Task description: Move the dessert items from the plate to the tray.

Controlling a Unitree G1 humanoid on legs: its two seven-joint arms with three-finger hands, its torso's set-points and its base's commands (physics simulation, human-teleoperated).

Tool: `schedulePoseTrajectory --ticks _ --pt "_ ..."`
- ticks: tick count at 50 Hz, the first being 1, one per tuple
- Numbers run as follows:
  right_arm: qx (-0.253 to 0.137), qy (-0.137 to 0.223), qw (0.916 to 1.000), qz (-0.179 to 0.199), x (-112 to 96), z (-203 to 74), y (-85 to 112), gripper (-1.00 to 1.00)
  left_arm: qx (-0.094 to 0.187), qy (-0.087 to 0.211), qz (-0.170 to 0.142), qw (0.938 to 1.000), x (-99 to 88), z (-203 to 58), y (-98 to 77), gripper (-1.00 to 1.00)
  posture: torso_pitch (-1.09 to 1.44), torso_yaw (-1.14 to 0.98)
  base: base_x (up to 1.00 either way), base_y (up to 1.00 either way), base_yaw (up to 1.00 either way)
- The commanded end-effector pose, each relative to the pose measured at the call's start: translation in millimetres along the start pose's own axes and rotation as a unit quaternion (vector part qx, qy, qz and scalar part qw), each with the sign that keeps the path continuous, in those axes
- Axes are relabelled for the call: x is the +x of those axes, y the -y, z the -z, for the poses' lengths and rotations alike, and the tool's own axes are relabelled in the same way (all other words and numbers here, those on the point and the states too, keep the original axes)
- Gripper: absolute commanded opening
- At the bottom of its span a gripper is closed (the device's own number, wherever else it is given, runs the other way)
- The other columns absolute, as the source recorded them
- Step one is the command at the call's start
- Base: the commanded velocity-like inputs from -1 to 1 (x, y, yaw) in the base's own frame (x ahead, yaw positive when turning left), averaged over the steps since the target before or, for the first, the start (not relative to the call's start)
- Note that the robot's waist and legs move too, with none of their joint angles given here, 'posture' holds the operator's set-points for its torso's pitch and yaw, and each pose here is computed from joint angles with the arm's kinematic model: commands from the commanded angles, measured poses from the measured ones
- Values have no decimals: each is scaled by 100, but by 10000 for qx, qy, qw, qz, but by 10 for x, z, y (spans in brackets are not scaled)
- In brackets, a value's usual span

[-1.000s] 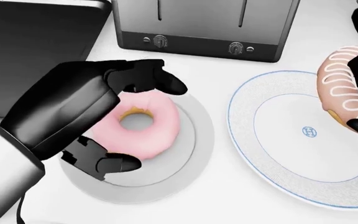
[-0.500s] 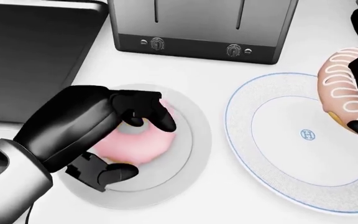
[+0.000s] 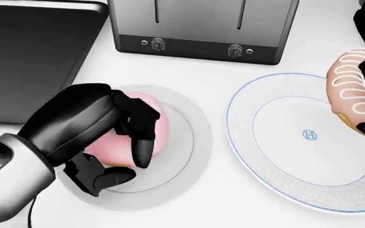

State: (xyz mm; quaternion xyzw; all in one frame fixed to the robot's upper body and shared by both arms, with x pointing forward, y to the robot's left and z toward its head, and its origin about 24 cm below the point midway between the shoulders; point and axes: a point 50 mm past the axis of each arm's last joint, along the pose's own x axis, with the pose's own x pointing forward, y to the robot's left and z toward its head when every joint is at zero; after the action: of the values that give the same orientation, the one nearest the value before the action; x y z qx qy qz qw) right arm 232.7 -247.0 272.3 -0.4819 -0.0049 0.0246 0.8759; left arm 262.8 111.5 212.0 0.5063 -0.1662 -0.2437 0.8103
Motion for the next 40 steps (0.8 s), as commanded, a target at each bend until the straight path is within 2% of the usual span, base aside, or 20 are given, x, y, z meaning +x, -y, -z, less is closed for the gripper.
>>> schedulePoseTrajectory --ticks 1,6,11,16,23,37,40 --pt "-161 130 9991 363 -63 -80 115 -100 153 265 -459 9985 -34 -154 -208 -100 0 0 0 0 0" --pt "-166 178 9992 306 -81 -96 101 -100 176 553 -866 9946 -28 -361 -476 -100 0 0 0 0 0" --pt "-245 176 9990 332 -133 -160 211 -100 198 756 -1017 9917 -103 -557 -699 -100 0 0 0 0 0" --pt "-293 219 9985 399 -171 -234 304 -100 245 798 -1068 9908 -189 -672 -885 -100 0 0 -9 5 0" --pt "-336 254 9983 404 -222 -298 358 -100 195 834 -1316 9876 -285 -742 -1196 -100 0 0 -22 24 0" --pt "-379 266 9978 471 -242 -360 428 -100 191 682 -1423 9873 -291 -638 -1308 -100 0 0 -41 39 0" --pt "-401 404 9967 586 -240 -418 463 -100 182 628 -1443 9874 -283 -598 -1302 -100 0 0 -8 46 0"
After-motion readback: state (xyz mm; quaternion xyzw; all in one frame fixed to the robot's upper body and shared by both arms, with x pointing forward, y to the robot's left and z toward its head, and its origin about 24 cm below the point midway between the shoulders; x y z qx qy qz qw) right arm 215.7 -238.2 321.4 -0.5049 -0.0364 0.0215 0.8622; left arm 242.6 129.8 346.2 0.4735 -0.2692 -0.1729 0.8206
